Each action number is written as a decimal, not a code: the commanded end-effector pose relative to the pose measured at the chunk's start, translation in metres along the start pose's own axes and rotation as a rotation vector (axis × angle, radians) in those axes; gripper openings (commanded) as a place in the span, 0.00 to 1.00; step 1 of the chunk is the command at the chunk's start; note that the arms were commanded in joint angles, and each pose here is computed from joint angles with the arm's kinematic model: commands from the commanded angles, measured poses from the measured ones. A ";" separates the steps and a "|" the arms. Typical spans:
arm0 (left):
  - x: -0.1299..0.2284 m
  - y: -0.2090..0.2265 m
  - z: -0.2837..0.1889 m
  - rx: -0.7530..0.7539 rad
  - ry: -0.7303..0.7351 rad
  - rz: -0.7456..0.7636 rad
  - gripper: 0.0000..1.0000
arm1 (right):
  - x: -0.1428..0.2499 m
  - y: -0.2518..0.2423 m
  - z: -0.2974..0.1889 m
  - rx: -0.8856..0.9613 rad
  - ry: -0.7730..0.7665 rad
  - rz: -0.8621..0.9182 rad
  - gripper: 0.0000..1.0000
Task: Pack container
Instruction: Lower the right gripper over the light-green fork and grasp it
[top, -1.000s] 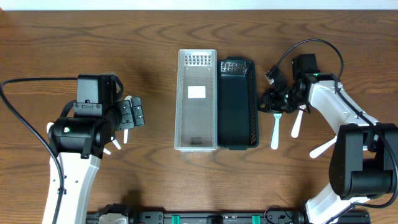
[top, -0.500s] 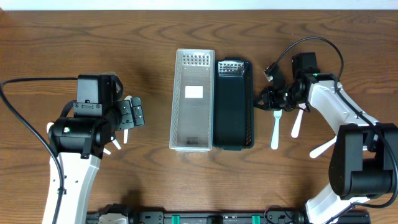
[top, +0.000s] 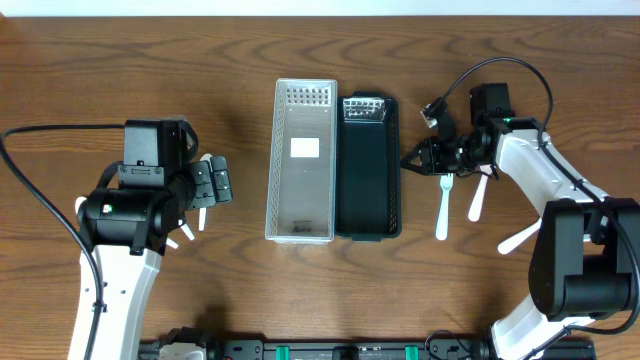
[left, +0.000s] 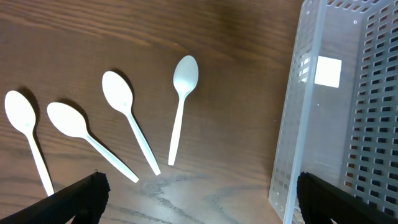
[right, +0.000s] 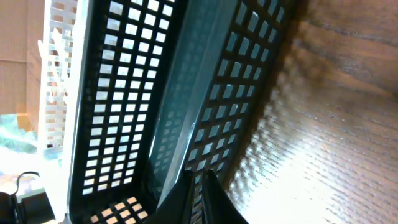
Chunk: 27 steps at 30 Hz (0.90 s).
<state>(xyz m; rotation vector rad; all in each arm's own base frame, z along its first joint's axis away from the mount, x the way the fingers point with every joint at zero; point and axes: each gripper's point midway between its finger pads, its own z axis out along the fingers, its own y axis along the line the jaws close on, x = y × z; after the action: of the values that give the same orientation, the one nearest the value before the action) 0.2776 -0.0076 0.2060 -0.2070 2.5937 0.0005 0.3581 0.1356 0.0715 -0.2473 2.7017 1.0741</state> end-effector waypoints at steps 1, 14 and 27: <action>-0.007 0.000 -0.007 0.003 -0.024 0.009 0.98 | -0.004 -0.009 0.001 0.070 -0.005 -0.020 0.09; -0.007 0.000 -0.007 0.003 -0.023 0.013 0.98 | -0.046 -0.079 -0.129 0.681 -0.194 0.238 0.99; -0.007 0.000 -0.007 0.003 -0.024 0.012 0.98 | -0.019 -0.053 -0.159 0.739 -0.202 0.454 0.99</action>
<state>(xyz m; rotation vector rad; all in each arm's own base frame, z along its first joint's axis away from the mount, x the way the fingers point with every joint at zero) 0.2777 -0.0077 0.2060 -0.2026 2.5936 0.0014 0.3770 -0.0100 0.1846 0.4563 2.7197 0.2251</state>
